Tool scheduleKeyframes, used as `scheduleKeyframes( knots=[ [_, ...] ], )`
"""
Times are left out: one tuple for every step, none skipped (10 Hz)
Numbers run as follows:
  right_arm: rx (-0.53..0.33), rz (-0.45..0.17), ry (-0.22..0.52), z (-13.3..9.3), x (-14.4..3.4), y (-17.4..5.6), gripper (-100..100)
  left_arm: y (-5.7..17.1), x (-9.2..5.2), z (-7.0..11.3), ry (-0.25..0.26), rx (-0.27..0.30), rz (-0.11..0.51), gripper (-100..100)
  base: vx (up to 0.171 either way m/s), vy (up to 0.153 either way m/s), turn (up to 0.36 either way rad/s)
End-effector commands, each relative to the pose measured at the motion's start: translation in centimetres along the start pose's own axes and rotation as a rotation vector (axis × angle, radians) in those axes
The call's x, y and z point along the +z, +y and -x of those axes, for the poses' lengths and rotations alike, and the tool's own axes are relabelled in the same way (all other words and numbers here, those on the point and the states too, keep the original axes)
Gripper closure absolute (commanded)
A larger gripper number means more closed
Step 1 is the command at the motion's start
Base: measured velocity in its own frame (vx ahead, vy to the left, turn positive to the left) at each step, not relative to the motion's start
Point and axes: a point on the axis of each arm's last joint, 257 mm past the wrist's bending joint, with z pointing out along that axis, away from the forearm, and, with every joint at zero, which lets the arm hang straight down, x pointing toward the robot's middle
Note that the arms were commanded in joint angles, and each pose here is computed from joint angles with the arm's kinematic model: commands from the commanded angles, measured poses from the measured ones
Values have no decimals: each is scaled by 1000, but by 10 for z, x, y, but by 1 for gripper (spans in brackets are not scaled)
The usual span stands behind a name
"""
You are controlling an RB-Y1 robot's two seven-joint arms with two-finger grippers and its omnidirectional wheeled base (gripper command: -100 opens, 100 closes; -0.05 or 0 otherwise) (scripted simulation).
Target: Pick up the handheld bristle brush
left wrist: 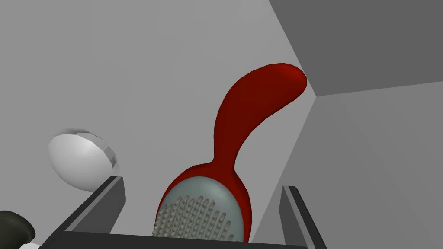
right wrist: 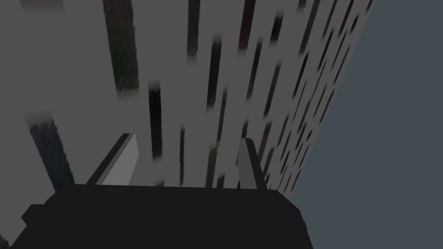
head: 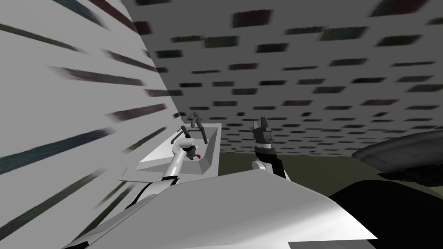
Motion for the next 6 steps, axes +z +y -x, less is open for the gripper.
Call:
scheduleKeyframes(
  knots=[
    [0, 0, 0, 0, 0, 0, 0, -1, 4, 29, -1, -8, 2, -100, -22, -173, -78],
    [0, 0, 0, 0, 0, 0, 0, -3, 6, 47, -2, -15, -7, -100, -15, -172, -69],
    [0, 0, 0, 0, 0, 0, 0, 0, 12, 65, -2, -25, 0, -100, -12, -134, -66],
    [0, 0, 0, 0, 0, 0, 0, -2, 13, 82, -2, -33, -11, -100, -19, -124, -74],
    [0, 0, 0, 0, 0, 0, 0, 1, 17, 100, -2, -45, -7, -100, -10, -144, -79],
    [0, 0, 0, 0, 0, 0, 0, 2, 18, 118, -2, -57, -13, -100, -19, -147, -69]
  ],
)
